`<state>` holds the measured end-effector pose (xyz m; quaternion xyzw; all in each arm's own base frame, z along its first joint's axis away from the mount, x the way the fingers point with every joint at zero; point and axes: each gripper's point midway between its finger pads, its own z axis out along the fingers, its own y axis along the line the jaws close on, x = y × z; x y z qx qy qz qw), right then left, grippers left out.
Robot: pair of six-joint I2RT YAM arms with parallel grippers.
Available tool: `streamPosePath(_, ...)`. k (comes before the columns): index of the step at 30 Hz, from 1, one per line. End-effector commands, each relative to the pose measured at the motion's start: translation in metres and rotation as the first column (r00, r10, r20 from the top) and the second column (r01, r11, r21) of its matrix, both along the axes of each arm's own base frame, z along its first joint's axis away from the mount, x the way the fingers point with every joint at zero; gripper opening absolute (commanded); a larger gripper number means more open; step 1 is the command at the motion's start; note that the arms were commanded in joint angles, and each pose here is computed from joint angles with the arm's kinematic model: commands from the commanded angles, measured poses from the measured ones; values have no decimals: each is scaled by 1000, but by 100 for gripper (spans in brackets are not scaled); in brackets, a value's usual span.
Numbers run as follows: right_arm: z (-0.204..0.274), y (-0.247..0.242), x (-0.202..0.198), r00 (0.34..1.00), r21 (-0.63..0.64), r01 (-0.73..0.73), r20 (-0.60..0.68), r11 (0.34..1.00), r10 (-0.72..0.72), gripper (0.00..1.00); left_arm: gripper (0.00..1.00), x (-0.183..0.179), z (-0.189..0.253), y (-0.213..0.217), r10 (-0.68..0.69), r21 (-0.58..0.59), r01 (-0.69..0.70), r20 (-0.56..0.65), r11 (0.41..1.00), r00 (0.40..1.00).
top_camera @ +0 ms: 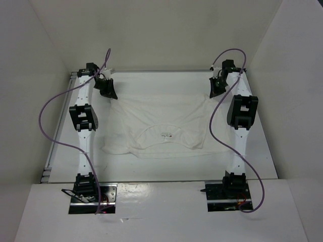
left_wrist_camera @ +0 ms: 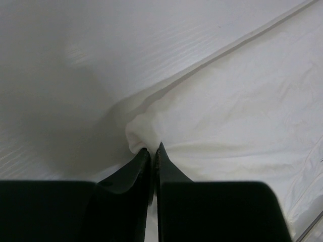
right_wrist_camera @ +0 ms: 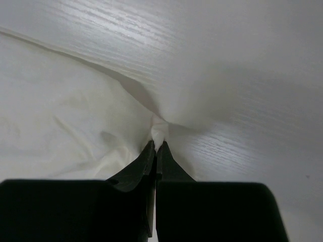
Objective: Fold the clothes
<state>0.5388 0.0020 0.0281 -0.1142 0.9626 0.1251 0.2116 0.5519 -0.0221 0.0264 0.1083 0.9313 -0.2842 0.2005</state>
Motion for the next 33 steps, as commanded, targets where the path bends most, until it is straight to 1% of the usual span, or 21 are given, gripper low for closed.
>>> streamPosePath(1,60,-6,22,989,-70,9,146,998,2,0,11,8,42,38,64,37,-67,89,997,994)
streamPosePath(3,60,-10,25,988,-83,29,152,996,-16,0,11,9,59,42,70,30,-75,122,997,990)
streamPosePath(6,67,-13,28,985,-95,50,169,994,-33,0,9,6,71,38,63,8,-65,130,998,990)
streamPosePath(8,79,-13,32,980,-96,53,197,994,-33,0,8,5,85,36,51,1,-52,157,999,986)
streamPosePath(12,92,-13,36,973,-96,55,227,994,-32,0,8,5,97,37,53,13,-56,179,998,982)
streamPosePath(18,100,-13,41,967,-86,72,252,994,-48,0,6,1,111,22,20,0,-20,195,1000,981)
streamPosePath(20,112,-13,44,959,-86,75,280,994,-48,0,6,1,116,22,20,1,-20,205,1000,979)
streamPosePath(21,113,-12,44,959,-79,69,280,995,-44,0,5,0,124,21,17,-5,-16,218,1000,976)
streamPosePath(22,113,-12,44,959,-79,69,280,995,-44,0,5,-1,121,21,17,-6,-16,208,1000,978)
streamPosePath(27,146,-8,41,941,-65,61,336,996,-36,0,2,-3,141,19,6,-4,-5,247,1000,969)
streamPosePath(28,146,-8,41,941,-65,61,336,996,-36,0,2,-3,141,19,6,-4,-5,247,1000,969)
streamPosePath(29,154,-14,40,936,-65,71,350,995,-44,0,1,-5,143,25,16,-4,-16,247,1000,969)
streamPosePath(30,158,-11,35,937,-56,63,346,996,-40,0,0,-6,149,30,26,-2,-27,259,1000,966)
streamPosePath(32,159,-21,32,938,-55,70,344,996,-47,0,0,-10,159,34,33,-10,-32,263,999,964)
streamPosePath(33,169,-19,28,933,-49,65,357,997,-43,0,0,-12,161,38,35,-18,-31,269,999,962)
